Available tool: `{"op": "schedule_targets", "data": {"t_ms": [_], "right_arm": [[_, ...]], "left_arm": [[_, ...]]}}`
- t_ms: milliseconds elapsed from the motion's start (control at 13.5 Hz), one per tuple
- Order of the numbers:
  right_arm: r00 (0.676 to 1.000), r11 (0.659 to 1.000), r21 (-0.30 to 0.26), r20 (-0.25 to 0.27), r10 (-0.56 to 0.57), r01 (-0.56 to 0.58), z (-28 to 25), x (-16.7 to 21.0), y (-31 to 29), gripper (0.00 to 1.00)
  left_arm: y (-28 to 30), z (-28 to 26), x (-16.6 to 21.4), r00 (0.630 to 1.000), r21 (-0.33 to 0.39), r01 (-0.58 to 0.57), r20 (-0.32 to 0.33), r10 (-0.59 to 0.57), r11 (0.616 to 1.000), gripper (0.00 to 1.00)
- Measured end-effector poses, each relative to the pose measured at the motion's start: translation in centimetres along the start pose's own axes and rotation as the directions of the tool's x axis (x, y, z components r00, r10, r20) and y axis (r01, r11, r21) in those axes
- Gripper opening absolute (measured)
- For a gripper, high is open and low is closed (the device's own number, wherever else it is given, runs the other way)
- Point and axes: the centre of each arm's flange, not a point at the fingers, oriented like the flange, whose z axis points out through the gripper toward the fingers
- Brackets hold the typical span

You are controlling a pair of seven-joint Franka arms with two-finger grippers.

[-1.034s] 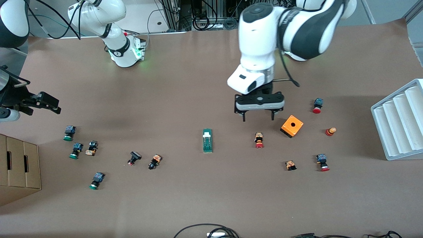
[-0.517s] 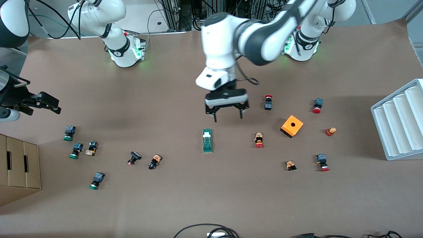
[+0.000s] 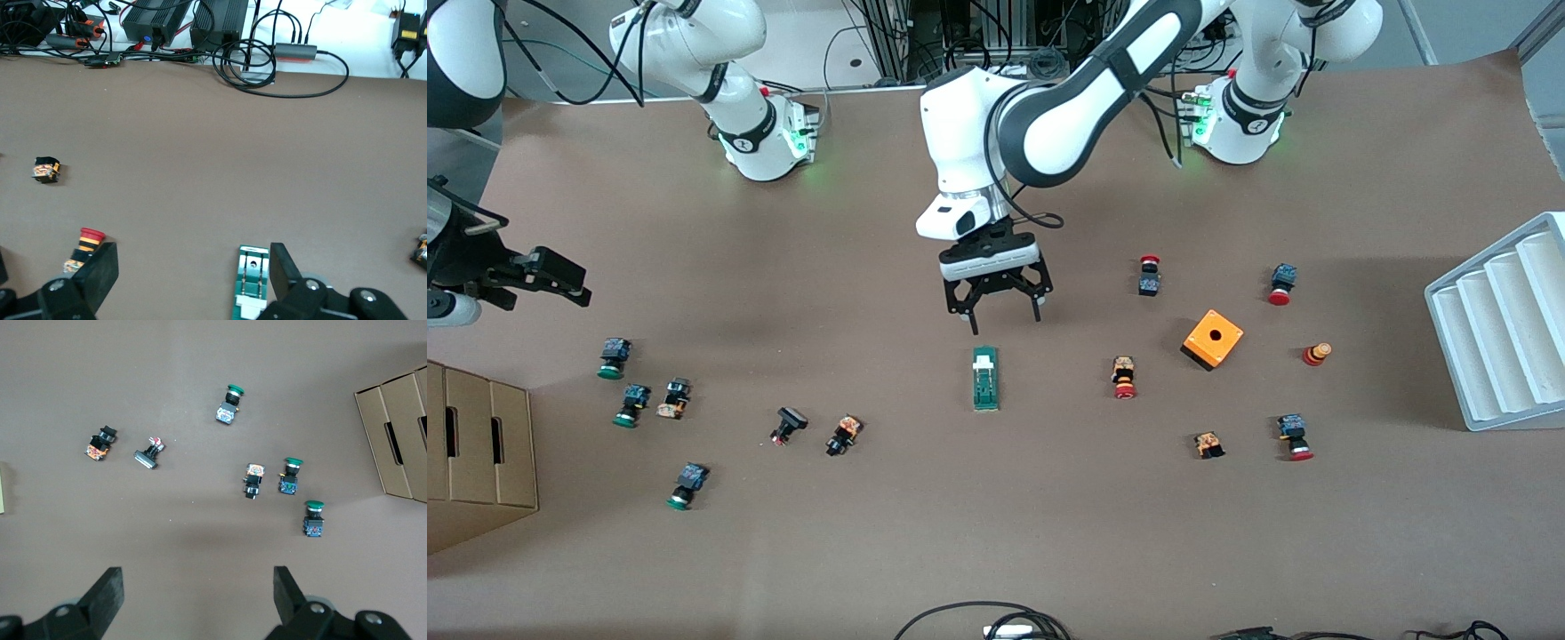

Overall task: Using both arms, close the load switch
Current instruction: 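Lower the left gripper and grasp the green switch module's base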

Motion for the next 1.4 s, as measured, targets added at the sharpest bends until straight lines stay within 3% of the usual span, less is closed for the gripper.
{"op": "schedule_targets", "data": {"t_ms": [591, 961, 1404], "right_arm": [[1.0, 1.0, 0.0, 0.0, 0.0, 0.0, 0.0, 0.0, 0.0, 1.0], [1.0, 1.0, 0.0, 0.0, -0.002, 0.002, 0.0, 0.0, -0.1, 1.0], [1.0, 1.0, 0.0, -0.005, -0.003, 0.003, 0.0, 0.1, -0.2, 1.0]], "left_arm": [[3.5, 4.2, -8.8, 0.966, -0.079, 0.11, -0.228, -0.125, 0.991, 1.0], [4.5, 6.8, -13.8, 0.934, -0.124, 0.077, -0.339, -0.115, 0.989, 1.0], [5.4, 6.0, -18.2, 0.878, -0.139, 0.083, -0.458, -0.139, 0.987, 1.0]]}}
